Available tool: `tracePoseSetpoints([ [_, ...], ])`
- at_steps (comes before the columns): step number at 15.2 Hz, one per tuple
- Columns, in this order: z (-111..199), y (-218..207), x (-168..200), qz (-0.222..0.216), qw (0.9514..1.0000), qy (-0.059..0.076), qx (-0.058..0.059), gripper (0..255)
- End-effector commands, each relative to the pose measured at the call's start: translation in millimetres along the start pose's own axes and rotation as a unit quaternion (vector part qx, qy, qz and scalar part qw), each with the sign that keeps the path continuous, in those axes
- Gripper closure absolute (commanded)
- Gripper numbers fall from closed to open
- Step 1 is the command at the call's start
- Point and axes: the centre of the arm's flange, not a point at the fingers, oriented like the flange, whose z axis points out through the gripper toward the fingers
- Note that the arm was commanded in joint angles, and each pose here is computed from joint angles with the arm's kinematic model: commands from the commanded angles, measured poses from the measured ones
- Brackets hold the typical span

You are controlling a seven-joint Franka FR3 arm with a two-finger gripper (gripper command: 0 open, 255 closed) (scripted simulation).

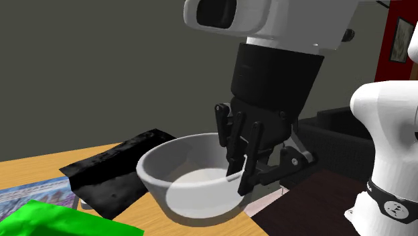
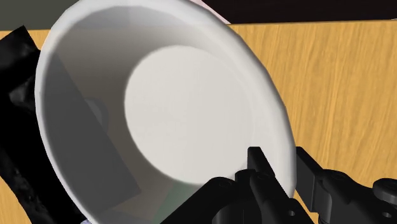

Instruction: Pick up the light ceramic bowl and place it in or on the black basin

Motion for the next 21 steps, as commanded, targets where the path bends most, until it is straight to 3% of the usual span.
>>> tracePoseSetpoints([
  [1, -11, 4, 0, 0.0, 1.0, 0.0, 0.0, 255],
  [12, -64, 19, -1, 0.0, 1.0, 0.0, 0.0, 255],
  [21, -47, 133, 26, 0.0, 1.0, 0.0, 0.0, 255],
])
